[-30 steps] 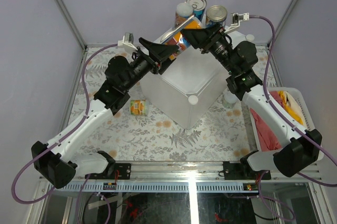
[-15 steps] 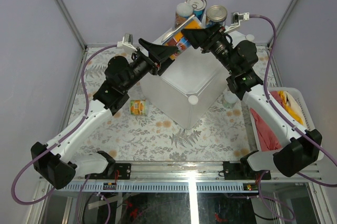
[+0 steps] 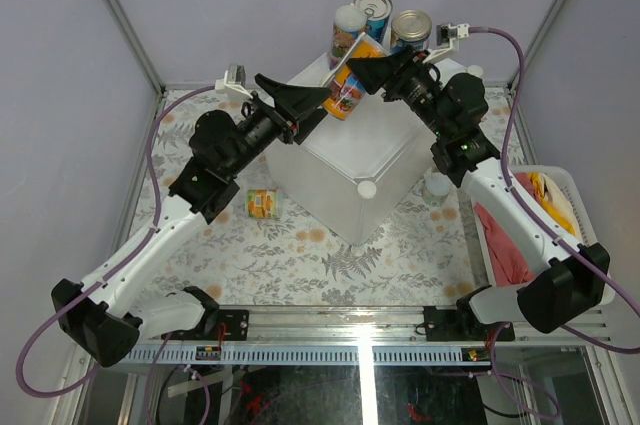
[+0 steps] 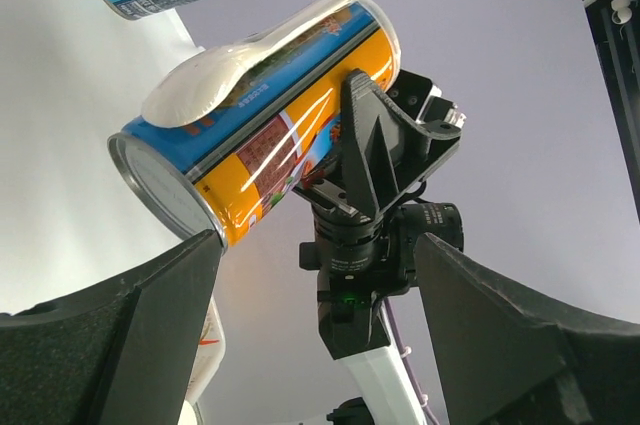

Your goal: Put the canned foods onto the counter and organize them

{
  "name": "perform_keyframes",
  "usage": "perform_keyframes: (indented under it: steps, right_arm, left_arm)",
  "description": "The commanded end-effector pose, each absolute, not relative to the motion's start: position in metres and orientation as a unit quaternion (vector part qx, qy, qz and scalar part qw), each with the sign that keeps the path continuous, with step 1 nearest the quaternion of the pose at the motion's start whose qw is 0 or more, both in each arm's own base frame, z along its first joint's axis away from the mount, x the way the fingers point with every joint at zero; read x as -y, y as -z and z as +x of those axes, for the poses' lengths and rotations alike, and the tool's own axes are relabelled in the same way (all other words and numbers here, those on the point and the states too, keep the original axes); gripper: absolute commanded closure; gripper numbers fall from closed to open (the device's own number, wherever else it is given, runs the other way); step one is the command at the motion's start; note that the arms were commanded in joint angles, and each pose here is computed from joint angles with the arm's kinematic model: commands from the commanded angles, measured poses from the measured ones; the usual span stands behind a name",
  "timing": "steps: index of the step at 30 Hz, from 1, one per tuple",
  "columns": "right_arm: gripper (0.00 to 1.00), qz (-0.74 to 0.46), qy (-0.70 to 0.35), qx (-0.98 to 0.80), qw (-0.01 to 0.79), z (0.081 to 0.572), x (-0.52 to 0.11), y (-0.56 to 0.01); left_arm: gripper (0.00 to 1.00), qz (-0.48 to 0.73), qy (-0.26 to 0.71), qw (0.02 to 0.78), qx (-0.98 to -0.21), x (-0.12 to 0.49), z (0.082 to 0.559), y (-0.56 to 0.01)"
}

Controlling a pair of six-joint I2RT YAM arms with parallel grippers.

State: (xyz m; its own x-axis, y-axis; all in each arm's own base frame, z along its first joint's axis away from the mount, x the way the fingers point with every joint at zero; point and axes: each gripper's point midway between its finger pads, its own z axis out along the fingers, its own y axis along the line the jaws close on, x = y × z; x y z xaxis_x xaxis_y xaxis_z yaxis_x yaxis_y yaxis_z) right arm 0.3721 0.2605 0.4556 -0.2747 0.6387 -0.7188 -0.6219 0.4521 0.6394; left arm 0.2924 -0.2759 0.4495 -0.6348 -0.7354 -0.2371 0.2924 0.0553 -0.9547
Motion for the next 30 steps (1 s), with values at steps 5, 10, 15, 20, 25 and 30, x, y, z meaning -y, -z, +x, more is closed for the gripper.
perform_keyframes:
  steps: [5, 10, 15, 20, 25, 30]
  right_arm:
    - [0.76, -0.024, -0.520, -0.472, 0.712, 0.344, -0.233, -0.564]
    - [0.76, -0.043, -0.486, -0.474, 0.733, 0.346, -0.230, -0.570]
    - [0.77, -0.064, -0.439, -0.479, 0.757, 0.350, -0.225, -0.571]
    - [0.77, -0.085, -0.370, -0.491, 0.784, 0.360, -0.217, -0.567]
    - [0.77, -0.104, -0.303, -0.500, 0.805, 0.372, -0.209, -0.561]
    - [0.77, -0.122, -0.245, -0.501, 0.821, 0.381, -0.202, -0.561]
  left_arm:
    - [0.22, -0.162, 0.675, 0.398, -0.600, 0.272, 0.284, -0.461]
    - [0.22, -0.162, 0.670, 0.403, -0.603, 0.268, 0.282, -0.462]
    - [0.22, -0.159, 0.662, 0.411, -0.606, 0.262, 0.278, -0.464]
    - [0.22, -0.154, 0.640, 0.426, -0.621, 0.255, 0.274, -0.459]
    - [0.22, -0.149, 0.608, 0.447, -0.640, 0.245, 0.271, -0.449]
    - [0.22, -0.149, 0.589, 0.460, -0.648, 0.236, 0.269, -0.445]
